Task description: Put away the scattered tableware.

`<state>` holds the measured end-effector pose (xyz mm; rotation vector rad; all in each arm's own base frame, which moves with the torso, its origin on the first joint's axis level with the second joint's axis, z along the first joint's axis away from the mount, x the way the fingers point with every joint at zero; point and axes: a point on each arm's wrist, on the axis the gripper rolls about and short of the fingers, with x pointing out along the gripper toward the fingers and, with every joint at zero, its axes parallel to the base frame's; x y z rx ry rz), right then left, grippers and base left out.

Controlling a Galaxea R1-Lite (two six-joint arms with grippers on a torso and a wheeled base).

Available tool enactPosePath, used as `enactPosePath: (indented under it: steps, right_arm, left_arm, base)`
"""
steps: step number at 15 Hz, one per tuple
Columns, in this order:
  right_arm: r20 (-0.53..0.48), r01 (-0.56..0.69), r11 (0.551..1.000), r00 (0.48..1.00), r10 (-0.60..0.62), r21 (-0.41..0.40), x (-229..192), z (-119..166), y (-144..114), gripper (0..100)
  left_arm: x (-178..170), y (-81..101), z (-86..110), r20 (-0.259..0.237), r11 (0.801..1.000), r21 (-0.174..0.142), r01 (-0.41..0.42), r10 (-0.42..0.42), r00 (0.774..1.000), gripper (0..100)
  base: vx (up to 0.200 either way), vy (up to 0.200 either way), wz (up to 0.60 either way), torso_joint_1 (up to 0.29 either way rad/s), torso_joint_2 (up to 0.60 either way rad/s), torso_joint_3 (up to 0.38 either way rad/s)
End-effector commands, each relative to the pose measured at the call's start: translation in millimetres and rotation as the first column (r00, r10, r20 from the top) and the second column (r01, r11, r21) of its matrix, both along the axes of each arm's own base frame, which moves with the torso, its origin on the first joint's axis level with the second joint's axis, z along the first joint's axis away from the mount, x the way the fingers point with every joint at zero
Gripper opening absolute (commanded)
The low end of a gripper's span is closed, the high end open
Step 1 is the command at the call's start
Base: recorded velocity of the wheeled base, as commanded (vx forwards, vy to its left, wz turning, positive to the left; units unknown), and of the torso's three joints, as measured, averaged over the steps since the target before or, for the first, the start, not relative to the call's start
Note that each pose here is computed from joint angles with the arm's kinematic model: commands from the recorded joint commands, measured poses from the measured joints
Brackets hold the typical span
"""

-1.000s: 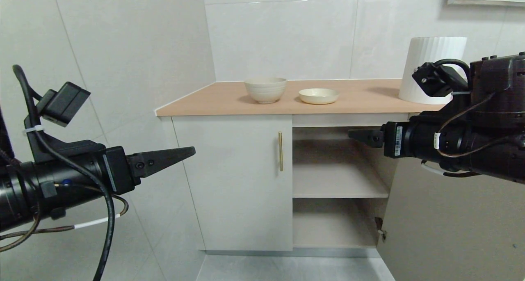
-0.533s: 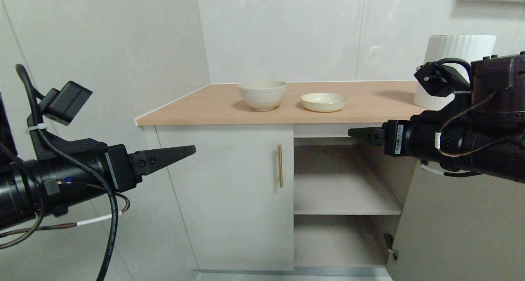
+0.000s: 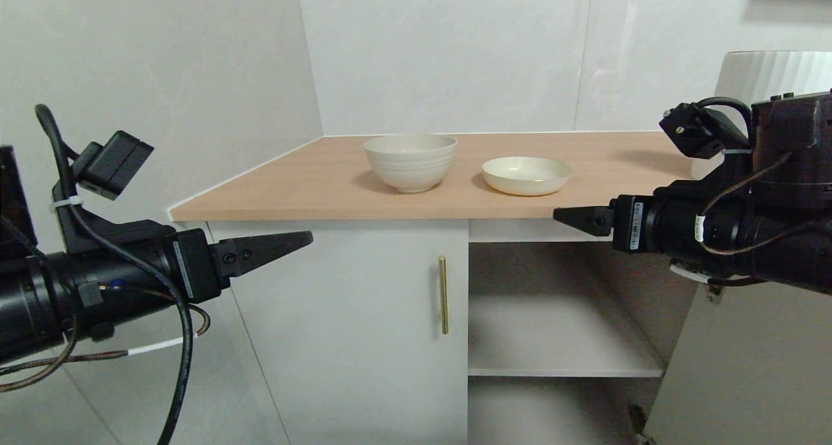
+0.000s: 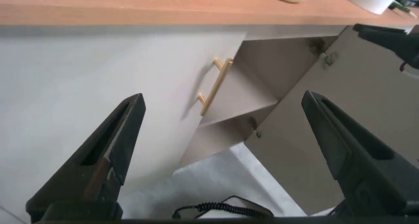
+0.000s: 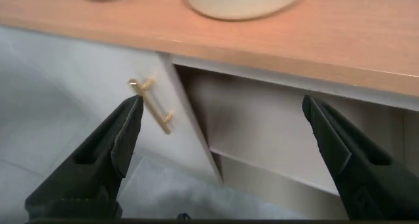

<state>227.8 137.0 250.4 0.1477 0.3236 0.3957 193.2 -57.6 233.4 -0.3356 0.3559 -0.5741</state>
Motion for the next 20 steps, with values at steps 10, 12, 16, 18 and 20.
enactPosePath:
  steps: [10, 12, 16, 18, 20]
  right_arm:
    - [0.021, 0.002, 1.000, 1.000, -0.002, 0.004, 0.9, -1.4, -1.0, 100]
    - [0.017, 0.002, 1.000, 1.000, -0.002, 0.001, 1.9, -2.6, -0.4, 100]
    - [0.007, 0.006, 1.000, 1.000, -0.006, -0.006, 5.1, -5.9, 0.1, 100]
    - [-0.001, 0.017, 1.000, 1.000, -0.017, -0.011, 8.9, -8.4, -1.1, 100]
    - [-0.004, 0.026, 1.000, 1.000, -0.026, -0.013, 13.3, -10.8, -1.4, 100]
  left_arm:
    - [3.9, -1.3, -4.3, -0.019, 1.000, 0.004, 0.002, -0.002, 1.000, 100]
    - [4.2, -1.4, -4.6, -0.020, 1.000, 0.004, 0.002, -0.002, 1.000, 100]
    - [7.3, -2.2, -7.4, -0.032, 1.000, 0.008, 0.000, 0.000, 0.999, 100]
    - [8.5, -2.5, -7.5, -0.033, 1.000, 0.008, 0.000, 0.000, 0.999, 100]
    - [11.2, -3.1, -10.1, -0.046, 1.000, 0.010, -0.001, 0.002, 0.999, 100]
  base:
    - [0.000, 0.000, 0.00, 0.018, -0.08, -0.087]
    - [0.000, 0.000, 0.00, 0.183, -0.50, -0.300]
    - [0.000, 0.000, 0.00, 0.173, -0.48, -0.293]
    - [0.000, 0.000, 0.00, 0.183, -0.46, -0.286]
    - [0.000, 0.000, 0.00, 0.198, -0.47, -0.288]
